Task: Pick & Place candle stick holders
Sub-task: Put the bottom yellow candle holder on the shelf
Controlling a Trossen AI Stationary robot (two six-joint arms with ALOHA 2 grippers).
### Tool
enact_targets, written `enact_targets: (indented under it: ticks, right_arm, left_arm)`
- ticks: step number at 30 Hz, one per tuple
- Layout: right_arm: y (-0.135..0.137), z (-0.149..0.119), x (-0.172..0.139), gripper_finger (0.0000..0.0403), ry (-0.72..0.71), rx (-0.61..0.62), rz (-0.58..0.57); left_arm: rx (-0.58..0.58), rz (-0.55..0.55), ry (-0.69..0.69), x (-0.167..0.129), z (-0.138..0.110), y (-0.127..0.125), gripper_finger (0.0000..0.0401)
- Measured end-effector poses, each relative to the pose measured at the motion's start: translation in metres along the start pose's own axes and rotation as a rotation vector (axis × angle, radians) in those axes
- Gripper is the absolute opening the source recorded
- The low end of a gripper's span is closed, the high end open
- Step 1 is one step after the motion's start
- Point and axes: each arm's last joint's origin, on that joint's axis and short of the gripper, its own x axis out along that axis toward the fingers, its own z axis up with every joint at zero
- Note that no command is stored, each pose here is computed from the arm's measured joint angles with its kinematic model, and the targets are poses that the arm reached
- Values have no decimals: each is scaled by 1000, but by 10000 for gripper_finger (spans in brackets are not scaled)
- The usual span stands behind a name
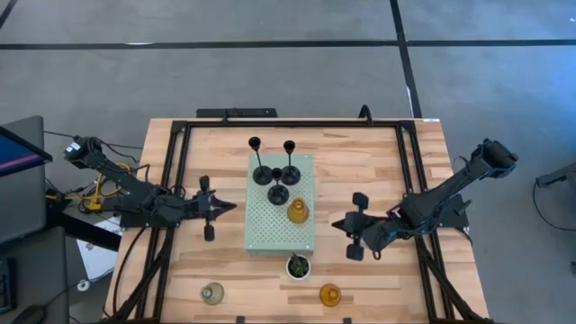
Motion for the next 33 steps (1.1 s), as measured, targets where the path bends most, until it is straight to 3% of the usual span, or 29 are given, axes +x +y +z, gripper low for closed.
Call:
enact_targets:
  ticks: [7, 12, 33]
  right_arm:
    - [-3, -13, 9, 0, -39, 31, -10]
    - [-2, -11, 9, 0, -69, 63, 2]
    - [-15, -10, 16, 0, -47, 62, -71]
  left_arm:
    - [-1, -106, 2, -1, 0, -5, 8]
    - [93, -143, 0, -4, -1, -8, 8]
    - [98, -145, -5, -4, 0, -8, 8]
